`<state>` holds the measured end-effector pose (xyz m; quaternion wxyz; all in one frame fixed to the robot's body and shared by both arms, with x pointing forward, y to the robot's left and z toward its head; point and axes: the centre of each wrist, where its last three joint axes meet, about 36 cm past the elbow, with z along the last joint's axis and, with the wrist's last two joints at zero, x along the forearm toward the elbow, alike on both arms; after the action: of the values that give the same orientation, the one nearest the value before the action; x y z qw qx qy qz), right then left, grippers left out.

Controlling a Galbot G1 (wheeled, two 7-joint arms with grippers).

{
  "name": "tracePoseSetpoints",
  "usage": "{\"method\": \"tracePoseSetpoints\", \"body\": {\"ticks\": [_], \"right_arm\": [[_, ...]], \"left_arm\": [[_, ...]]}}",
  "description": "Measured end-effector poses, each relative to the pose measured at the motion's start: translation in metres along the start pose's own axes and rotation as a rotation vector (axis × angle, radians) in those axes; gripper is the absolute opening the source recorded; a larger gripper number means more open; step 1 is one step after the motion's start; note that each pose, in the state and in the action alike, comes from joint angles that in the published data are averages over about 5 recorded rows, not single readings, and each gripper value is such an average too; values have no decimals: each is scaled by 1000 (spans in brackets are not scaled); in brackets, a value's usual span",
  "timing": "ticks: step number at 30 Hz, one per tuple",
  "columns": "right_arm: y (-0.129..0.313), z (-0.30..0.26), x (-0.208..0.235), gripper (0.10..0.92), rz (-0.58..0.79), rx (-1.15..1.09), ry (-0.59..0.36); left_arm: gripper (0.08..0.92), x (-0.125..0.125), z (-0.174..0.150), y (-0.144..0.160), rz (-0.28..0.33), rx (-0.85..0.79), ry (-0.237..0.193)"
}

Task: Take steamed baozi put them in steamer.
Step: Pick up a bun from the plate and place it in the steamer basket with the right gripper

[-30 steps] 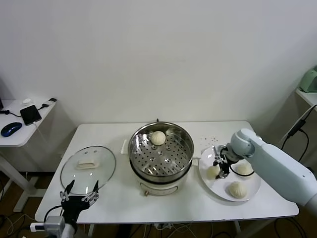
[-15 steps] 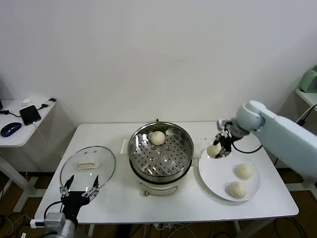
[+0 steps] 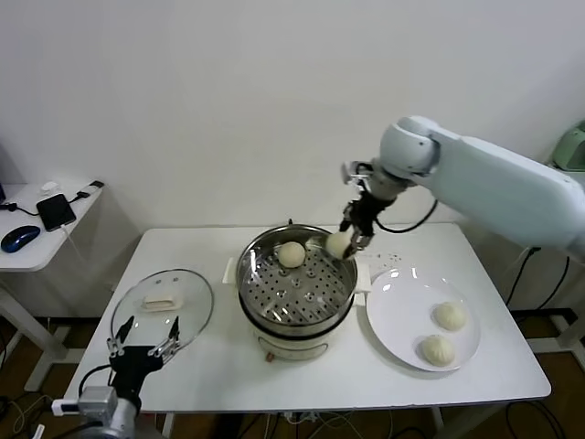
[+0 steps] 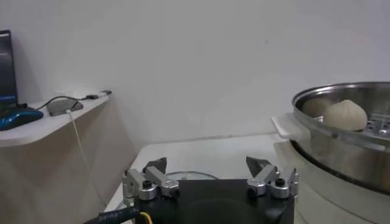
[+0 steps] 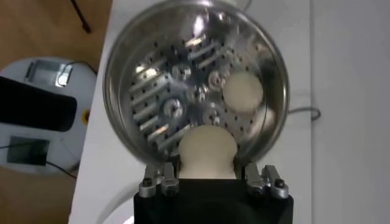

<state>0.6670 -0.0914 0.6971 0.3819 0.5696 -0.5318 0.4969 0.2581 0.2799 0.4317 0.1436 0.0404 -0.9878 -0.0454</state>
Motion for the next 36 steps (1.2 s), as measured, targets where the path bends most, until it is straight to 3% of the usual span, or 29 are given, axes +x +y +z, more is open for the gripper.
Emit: {"method": "tracePoseSetpoints", "body": {"ticks": [11, 21, 30, 36], "right_arm": [[-14, -79, -68, 585, -37, 26, 52], [-14, -108, -118, 594, -47, 32, 89], [-11, -113, -129, 799, -36, 29, 85], [-8, -99, -105, 822, -12, 37, 67]], "left_arm": [[823, -3, -4, 2, -1, 17, -18], [823, -3, -5, 3, -2, 31, -26], [823, -3, -4, 2, 0, 40, -24], [823, -4, -4, 2, -2, 40, -25]]}}
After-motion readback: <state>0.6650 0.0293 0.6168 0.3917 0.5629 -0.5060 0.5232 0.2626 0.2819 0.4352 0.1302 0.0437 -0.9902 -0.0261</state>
